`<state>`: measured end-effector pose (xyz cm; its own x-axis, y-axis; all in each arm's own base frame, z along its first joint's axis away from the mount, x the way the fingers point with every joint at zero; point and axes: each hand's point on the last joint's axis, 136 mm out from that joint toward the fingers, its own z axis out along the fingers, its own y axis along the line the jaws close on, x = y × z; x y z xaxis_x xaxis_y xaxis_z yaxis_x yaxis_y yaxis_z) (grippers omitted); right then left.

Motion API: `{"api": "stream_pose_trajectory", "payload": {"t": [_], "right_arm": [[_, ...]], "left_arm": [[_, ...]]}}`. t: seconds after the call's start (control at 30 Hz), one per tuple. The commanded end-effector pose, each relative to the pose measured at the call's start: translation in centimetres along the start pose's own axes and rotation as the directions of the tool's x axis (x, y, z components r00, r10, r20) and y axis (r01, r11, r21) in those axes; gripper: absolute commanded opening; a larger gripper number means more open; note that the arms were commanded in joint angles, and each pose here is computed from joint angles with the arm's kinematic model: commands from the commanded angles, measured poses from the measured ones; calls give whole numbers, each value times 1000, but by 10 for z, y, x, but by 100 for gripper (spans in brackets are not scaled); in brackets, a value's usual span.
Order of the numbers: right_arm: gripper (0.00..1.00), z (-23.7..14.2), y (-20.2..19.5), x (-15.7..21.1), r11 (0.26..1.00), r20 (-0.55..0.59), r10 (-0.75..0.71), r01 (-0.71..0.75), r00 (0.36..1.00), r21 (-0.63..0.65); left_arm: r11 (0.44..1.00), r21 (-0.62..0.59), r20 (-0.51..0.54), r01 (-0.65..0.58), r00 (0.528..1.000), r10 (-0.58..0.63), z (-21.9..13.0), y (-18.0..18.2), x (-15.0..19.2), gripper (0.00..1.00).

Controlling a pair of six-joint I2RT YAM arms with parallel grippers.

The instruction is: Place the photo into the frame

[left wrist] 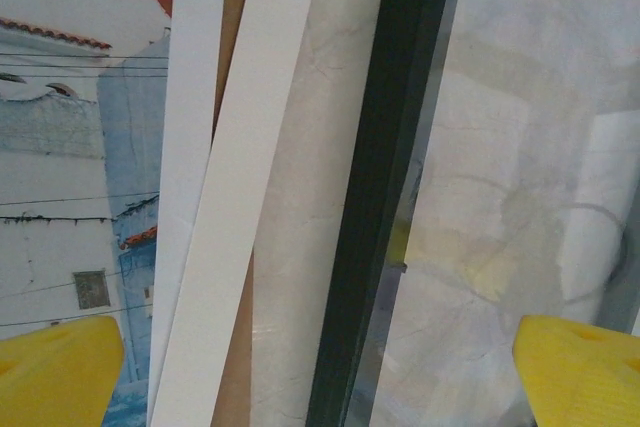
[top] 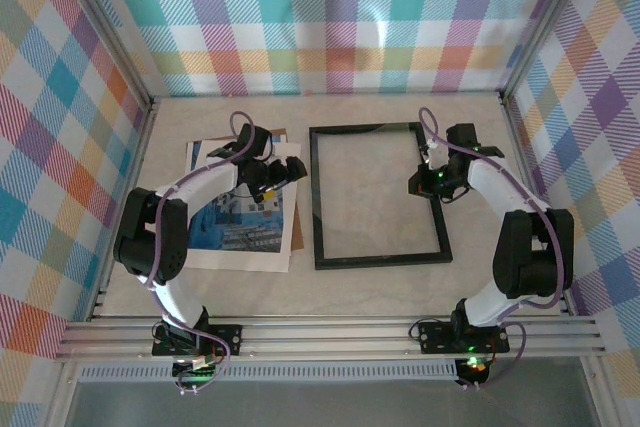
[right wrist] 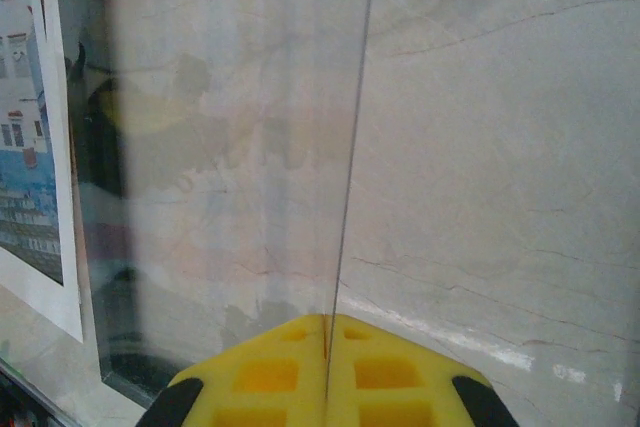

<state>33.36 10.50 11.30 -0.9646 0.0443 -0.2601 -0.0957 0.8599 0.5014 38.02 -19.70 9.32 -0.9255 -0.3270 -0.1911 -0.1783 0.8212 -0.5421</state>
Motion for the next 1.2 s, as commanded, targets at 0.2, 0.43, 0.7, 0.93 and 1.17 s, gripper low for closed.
{"api": "stream_pose_trajectory", "payload": {"t": [0.2,0.43,0.7,0.93,1.17], "right_arm": [[0,-12,14,-19,997,22,-81,81,996,-12],[0,-13,18,-21,994,35,-102,103,994,-31],[0,-16,12,-16,996,30,-86,86,996,6],[0,-23,12,-15,995,44,-97,95,994,28],[0,-28,14,-18,993,56,-117,115,992,37]], "left_arm": [[1000,-7,-37,-27,999,26,0,1,10,100],[1000,-14,-39,-27,999,27,-2,1,10,100],[999,-16,-37,-31,999,31,-3,-1,7,100],[999,-14,-50,-33,998,32,0,-1,9,100],[999,-13,-59,-33,998,33,1,-1,10,100]]}}
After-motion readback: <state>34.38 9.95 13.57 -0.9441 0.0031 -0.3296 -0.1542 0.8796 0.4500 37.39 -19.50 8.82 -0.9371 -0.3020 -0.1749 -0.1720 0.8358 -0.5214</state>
